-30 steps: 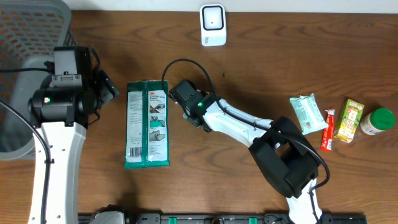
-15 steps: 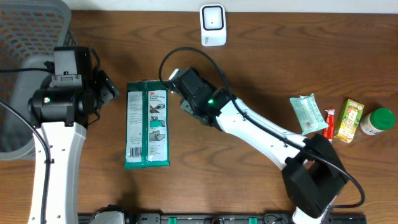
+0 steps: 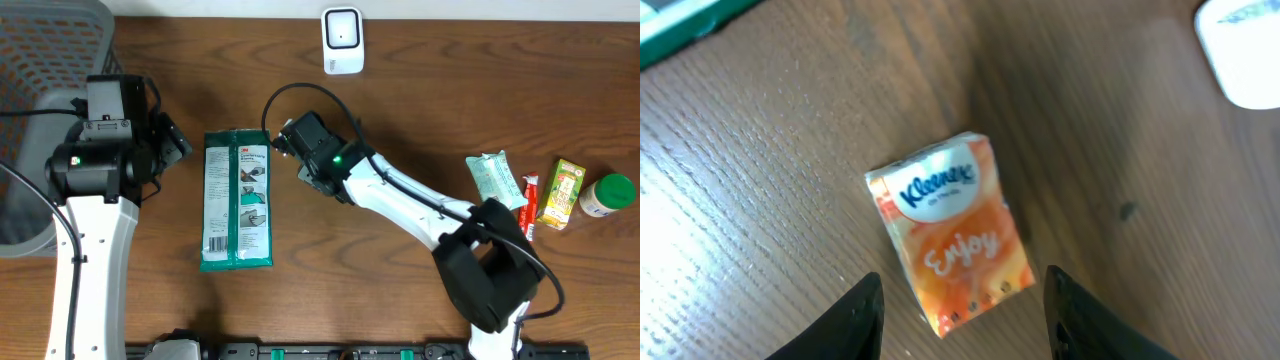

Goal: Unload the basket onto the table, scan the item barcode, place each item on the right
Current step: 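Lower the right gripper over the Kleenex pack and grasp it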

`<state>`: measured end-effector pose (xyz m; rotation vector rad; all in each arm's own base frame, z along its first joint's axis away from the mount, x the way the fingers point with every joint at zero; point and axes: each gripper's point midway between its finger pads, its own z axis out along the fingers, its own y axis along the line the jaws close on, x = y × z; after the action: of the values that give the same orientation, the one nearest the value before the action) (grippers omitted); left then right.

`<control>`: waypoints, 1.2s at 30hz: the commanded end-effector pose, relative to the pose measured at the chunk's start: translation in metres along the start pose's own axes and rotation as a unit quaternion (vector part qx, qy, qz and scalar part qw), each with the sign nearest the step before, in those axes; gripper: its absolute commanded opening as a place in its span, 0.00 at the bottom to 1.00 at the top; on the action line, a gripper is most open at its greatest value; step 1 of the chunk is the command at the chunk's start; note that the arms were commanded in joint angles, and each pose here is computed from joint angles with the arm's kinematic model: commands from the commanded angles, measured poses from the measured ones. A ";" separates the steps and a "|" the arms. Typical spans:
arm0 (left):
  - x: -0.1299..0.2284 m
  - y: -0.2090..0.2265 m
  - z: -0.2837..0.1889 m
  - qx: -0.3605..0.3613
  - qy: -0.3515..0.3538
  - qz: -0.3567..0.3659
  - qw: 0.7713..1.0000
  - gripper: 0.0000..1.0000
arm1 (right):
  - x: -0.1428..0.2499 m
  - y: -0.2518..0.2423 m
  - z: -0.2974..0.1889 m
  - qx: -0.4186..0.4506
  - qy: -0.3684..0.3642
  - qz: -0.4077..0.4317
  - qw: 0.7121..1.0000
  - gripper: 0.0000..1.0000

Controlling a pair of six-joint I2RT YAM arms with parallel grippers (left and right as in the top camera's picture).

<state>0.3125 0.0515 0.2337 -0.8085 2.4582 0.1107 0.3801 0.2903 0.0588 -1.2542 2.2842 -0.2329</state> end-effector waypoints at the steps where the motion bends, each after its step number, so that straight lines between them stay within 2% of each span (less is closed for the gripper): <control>1: -0.003 0.003 -0.003 -0.004 -0.007 0.003 1.000 0.89 | 0.011 0.000 0.012 -0.004 0.017 -0.024 1.000 0.47; 10: -0.003 0.003 -0.003 -0.004 -0.007 0.003 1.000 0.89 | 0.011 -0.012 0.020 0.004 0.012 -0.023 1.000 0.47; 19: -0.003 0.003 -0.003 -0.004 -0.007 0.003 1.000 0.89 | 0.008 -0.002 0.020 -0.024 0.002 -0.028 0.999 0.50; 36: -0.003 0.003 -0.003 -0.004 -0.007 0.003 1.000 0.89 | 0.035 0.018 0.054 -0.053 0.047 -0.049 0.996 0.50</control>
<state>0.3125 0.0515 0.2337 -0.8090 2.4580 0.1106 0.3823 0.2846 0.0165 -1.4089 2.2999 -0.2042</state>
